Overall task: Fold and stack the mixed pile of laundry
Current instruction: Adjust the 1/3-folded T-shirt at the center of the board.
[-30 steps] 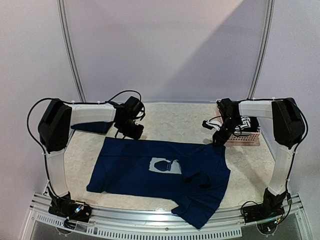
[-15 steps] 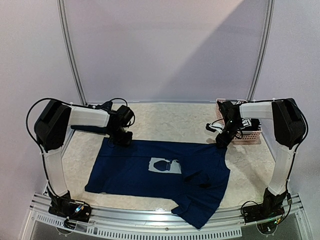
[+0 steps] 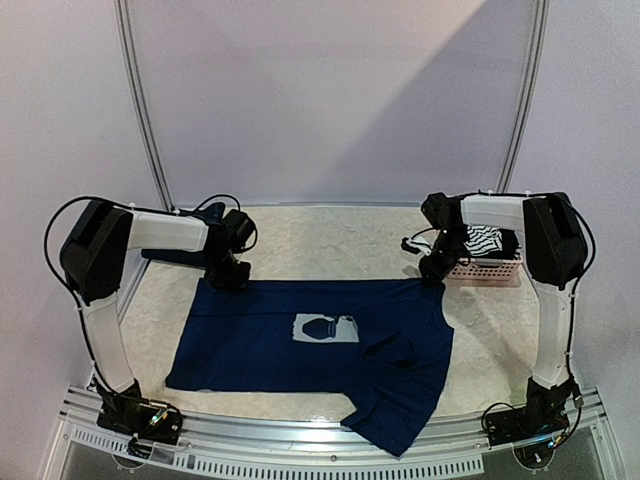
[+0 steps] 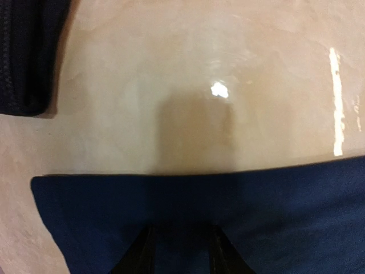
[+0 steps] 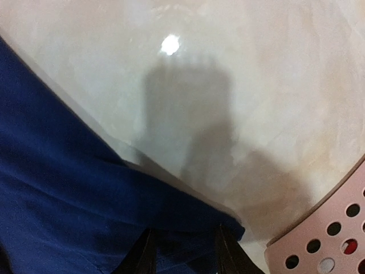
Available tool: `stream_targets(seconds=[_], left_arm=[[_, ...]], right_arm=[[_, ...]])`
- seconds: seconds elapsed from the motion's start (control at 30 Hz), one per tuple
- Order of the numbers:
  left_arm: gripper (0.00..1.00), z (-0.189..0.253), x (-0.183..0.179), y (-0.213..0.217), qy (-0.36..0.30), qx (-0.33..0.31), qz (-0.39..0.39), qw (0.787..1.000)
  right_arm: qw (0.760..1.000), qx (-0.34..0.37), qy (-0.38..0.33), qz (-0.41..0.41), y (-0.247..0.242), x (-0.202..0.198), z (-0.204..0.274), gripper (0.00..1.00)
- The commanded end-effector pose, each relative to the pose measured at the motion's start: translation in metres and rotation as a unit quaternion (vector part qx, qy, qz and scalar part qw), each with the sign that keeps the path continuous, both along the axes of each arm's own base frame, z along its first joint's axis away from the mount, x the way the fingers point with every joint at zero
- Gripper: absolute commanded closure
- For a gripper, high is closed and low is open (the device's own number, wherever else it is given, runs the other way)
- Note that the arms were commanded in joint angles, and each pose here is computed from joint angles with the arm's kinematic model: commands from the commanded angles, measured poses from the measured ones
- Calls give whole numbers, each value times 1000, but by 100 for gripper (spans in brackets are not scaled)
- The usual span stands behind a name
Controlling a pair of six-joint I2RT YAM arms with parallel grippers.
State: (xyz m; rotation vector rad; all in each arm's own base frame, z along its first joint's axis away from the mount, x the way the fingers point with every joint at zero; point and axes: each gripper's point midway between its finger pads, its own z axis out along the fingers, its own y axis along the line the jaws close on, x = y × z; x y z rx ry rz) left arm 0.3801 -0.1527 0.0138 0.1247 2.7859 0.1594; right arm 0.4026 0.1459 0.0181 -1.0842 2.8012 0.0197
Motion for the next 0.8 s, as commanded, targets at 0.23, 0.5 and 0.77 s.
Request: stream_targets(seconds=[0.23, 0.5, 0.77], left_arm=[[65, 95, -5, -47, -94, -31, -75, 992], [65, 102, -43, -82, -106, -54, -112, 987], [65, 108, -68, -77, -119, -80, -99, 985]], right_arm=[[996, 87, -30, -7, 23, -16, 81, 58], [987, 93, -7, 128, 66, -87, 62, 59], [983, 32, 2, 182, 85, -95, 20, 64]])
